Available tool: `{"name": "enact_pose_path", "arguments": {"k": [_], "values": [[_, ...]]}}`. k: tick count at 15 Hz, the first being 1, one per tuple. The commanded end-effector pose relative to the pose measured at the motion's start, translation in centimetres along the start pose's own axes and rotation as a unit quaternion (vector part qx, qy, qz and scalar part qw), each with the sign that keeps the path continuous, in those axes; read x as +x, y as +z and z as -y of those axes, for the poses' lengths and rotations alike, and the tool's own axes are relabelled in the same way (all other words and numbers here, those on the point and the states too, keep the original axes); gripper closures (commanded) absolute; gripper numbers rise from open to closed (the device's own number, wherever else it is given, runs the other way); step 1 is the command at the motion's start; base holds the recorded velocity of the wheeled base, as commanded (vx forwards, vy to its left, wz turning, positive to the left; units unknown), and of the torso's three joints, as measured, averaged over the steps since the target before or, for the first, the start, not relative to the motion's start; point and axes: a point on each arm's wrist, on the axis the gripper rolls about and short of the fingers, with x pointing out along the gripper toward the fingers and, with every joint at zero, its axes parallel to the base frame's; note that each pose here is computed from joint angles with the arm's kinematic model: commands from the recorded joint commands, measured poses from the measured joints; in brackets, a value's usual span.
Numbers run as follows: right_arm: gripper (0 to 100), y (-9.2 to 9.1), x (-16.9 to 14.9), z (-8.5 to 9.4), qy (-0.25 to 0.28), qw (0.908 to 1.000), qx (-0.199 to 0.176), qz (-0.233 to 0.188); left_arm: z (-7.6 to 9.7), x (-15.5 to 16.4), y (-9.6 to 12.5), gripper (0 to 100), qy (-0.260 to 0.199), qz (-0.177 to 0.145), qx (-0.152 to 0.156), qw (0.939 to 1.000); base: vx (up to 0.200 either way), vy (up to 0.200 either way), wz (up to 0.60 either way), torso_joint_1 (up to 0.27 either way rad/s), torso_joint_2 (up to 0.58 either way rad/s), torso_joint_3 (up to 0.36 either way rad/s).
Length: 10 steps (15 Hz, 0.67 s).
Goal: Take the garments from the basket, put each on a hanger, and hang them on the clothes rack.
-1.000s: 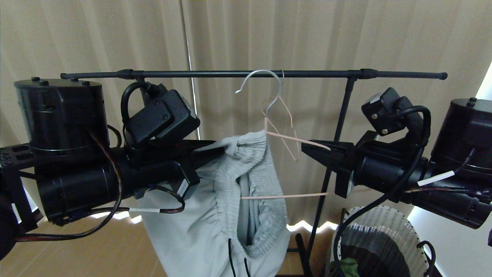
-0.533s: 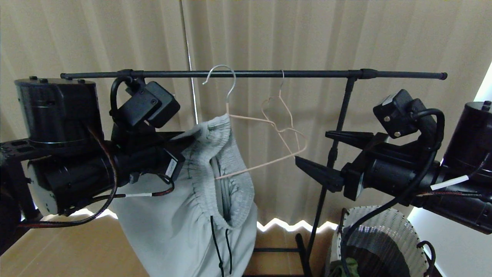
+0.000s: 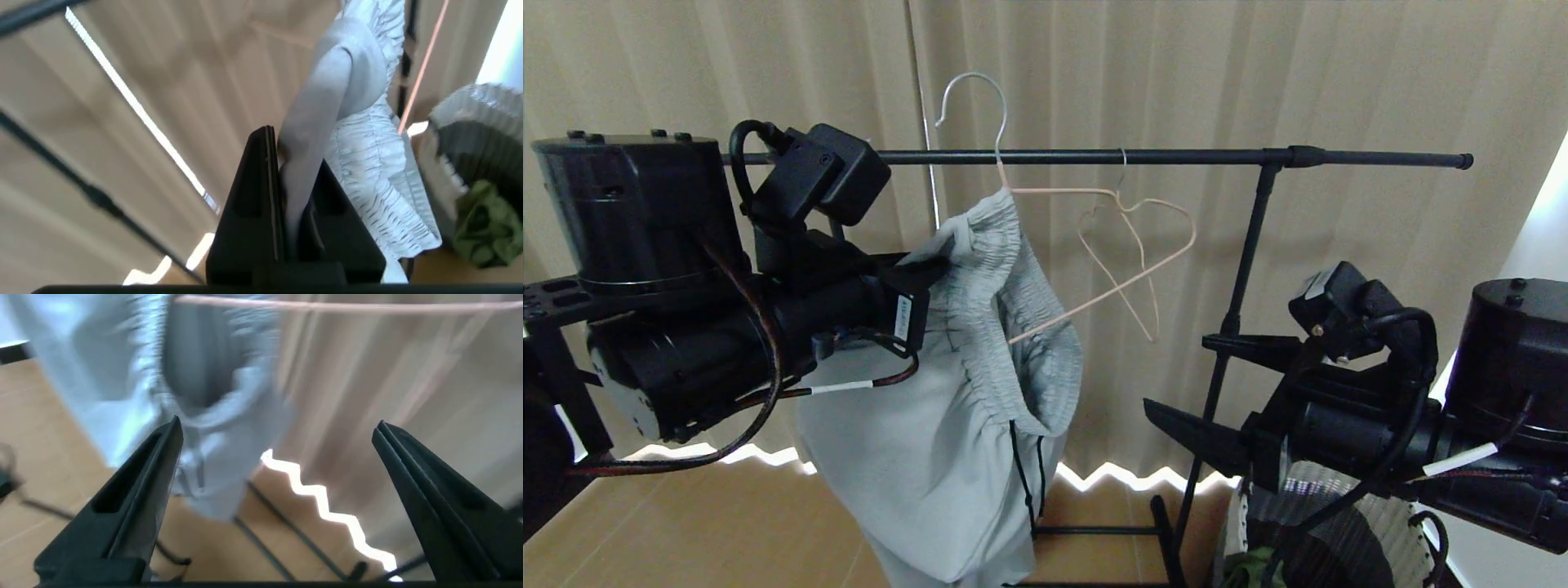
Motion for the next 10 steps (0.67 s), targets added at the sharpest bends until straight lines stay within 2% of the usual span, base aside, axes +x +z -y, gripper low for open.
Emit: {"name": "enact_pose_path", "arguments": {"k": [1,5,10], "values": [[0,-0.6,1.0,-0.5,0.01,0.9998,0.002,-0.017,0.5,-0.1,0.3,100,-0.008,0.011,0.001,0.9999,0.0,0.0,0.0,0.0,0.0,0.0],[0,-0.8,4.4,-0.4,0.009,0.9997,0.02,0.011,1.6,-0.9,1.4,100,-0.027,0.043,0.001,0.9987,0.0,0.0,0.0,0.0,0.0,0.0],[0,-1.8,5.8,-0.1,-0.008,0.9995,0.029,-0.009,2.0,-1.9,2.1,100,-0.038,0.06,0.001,0.9975,0.0,0.0,0.0,0.0,0.0,0.0]]}}
